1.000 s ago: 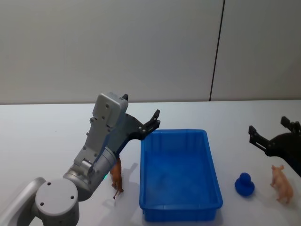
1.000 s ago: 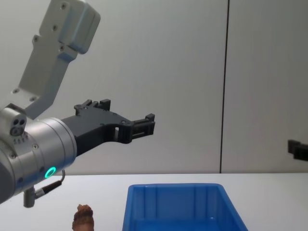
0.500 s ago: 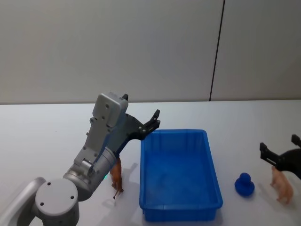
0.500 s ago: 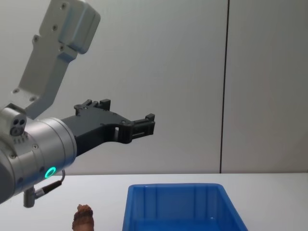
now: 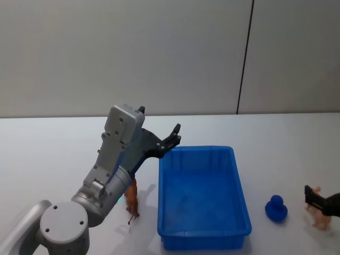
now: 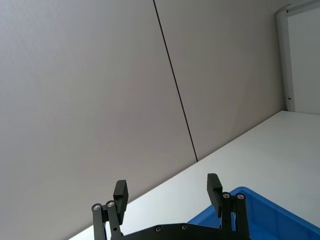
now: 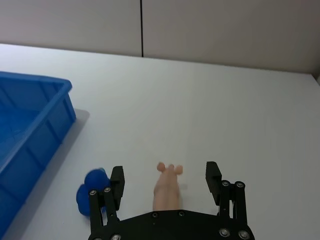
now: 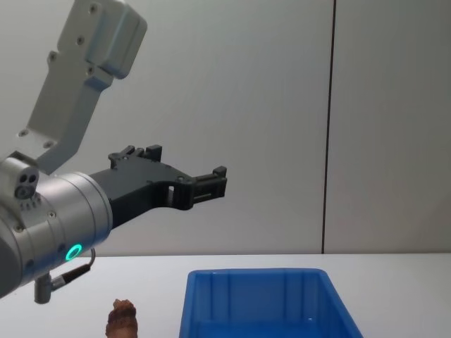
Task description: Pick up the two dolls from the table and place them into the box.
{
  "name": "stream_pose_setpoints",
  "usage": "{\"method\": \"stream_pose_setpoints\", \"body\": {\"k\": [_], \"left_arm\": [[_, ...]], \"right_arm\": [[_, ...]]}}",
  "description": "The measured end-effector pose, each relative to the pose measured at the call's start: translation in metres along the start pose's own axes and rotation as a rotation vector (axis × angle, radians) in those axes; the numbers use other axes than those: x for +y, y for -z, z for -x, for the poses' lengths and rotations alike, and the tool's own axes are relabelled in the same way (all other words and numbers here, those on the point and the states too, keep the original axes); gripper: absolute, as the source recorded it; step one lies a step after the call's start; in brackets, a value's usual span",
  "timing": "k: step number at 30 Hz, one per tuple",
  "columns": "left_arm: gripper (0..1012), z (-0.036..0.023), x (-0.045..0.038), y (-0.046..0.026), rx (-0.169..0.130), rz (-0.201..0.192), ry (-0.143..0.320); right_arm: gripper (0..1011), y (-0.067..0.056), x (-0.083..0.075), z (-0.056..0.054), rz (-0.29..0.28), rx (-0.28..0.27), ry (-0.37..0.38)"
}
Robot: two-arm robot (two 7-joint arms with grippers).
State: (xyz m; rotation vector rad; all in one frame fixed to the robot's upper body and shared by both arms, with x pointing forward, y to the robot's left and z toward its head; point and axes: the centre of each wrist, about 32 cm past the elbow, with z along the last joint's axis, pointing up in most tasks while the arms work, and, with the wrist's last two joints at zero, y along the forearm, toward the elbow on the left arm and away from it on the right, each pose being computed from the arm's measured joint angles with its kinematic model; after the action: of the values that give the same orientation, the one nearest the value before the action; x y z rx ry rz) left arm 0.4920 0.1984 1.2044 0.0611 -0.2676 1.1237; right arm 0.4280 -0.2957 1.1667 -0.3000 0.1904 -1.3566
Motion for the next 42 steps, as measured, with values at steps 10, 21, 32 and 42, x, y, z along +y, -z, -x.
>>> {"method": "stream_pose_setpoints", "body": {"k": [10,21,32,42], "left_arm": [[1001,0.0000,0.0000,0.0000,0.000,0.000,0.000],[1001,0.0000,0.0000,0.0000,0.000,0.000,0.000],[1001,0.0000,0.0000,0.0000,0.000,0.000,0.000],[1001,0.0000,0.0000,0.0000,0.000,0.000,0.000]], "right_arm": [[1001,0.012,-0.006,-0.002,0.066,0.016,0.023],[1001,0.024,-0.002,0.000,0.123,0.026,0.019],[1001,0.032,0.009,0.002,0.160,0.038,0.009],[814,0.036,0.017,0.003,0.176,0.049,0.000]]}}
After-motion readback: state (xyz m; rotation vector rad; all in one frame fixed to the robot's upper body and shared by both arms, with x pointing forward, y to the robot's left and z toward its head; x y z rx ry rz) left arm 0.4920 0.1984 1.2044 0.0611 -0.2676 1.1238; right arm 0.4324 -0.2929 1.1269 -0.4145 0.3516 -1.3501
